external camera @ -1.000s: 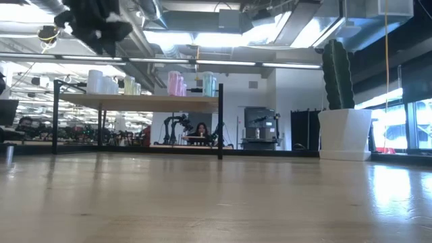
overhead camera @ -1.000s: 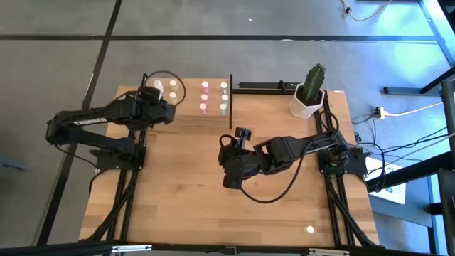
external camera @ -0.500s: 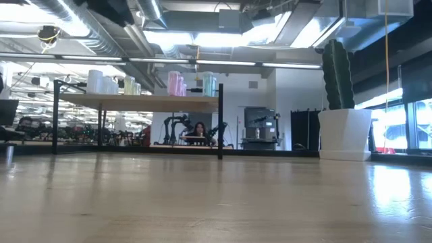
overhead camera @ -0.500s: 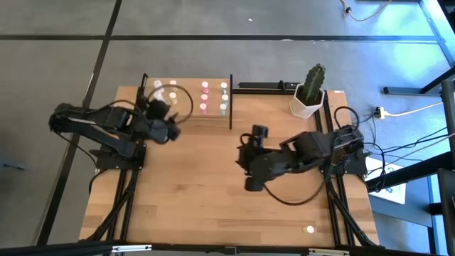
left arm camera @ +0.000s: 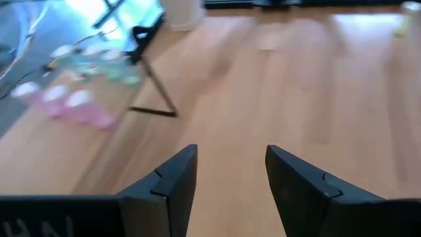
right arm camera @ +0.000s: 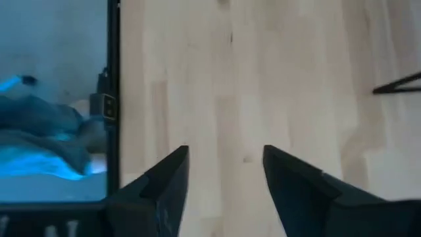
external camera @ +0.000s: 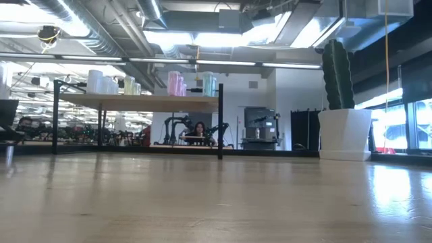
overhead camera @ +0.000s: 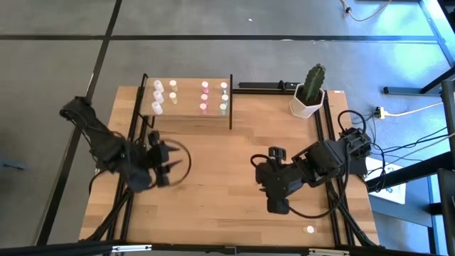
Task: Pick and place medicine bottles onto shelf by color
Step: Put the yellow pill bottle on the shelf and align it with the other yellow pill bottles
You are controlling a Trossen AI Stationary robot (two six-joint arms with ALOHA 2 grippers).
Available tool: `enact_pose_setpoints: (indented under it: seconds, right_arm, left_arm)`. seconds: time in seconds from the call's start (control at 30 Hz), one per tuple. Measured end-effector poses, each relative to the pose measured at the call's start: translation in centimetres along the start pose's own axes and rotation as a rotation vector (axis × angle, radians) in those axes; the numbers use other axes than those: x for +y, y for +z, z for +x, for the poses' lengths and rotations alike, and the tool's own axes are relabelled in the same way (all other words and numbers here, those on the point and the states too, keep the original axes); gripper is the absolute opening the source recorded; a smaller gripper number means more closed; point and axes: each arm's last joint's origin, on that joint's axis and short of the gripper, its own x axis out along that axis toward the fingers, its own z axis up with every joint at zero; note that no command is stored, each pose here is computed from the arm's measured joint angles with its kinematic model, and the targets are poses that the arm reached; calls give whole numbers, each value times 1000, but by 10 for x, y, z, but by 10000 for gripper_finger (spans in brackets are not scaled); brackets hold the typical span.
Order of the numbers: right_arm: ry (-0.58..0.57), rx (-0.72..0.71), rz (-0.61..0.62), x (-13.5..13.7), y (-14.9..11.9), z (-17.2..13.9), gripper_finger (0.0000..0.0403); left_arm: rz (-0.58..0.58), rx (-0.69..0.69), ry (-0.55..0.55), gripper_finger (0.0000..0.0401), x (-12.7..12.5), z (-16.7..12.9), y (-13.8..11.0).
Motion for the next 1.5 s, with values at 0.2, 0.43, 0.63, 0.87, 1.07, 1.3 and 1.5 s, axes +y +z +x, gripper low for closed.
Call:
enact_pose_setpoints:
  seconds: [0.2, 0.43, 0.63, 0.87, 1.07, 1.3, 1.5]
  right_arm:
    - [80, 65, 140, 15, -10, 0, 196]
    - [121, 176, 178, 46, -34, 6, 196]
    - [140, 209, 161, 77, -66, -5, 196]
    - [172, 265, 238, 106, -99, -20, 196]
    - [129, 294, 287, 129, -136, -24, 196]
    - [-40, 383, 267, 139, -175, 16, 196]
    - [-128, 572, 195, 131, -194, 50, 196]
  left_arm:
    - [69, -17, -64, 173, -37, -4, -13]
    - [50, -51, -38, 173, -65, -3, -27]
    - [-33, -73, -84, 173, -83, -2, -31]
    - [-136, -139, -126, 173, -93, -3, -24]
    - [-122, -192, -169, 173, -100, -6, -16]
    - [-130, -228, -189, 173, -103, -8, -11]
    - [-134, -231, -181, 173, -103, -7, -10]
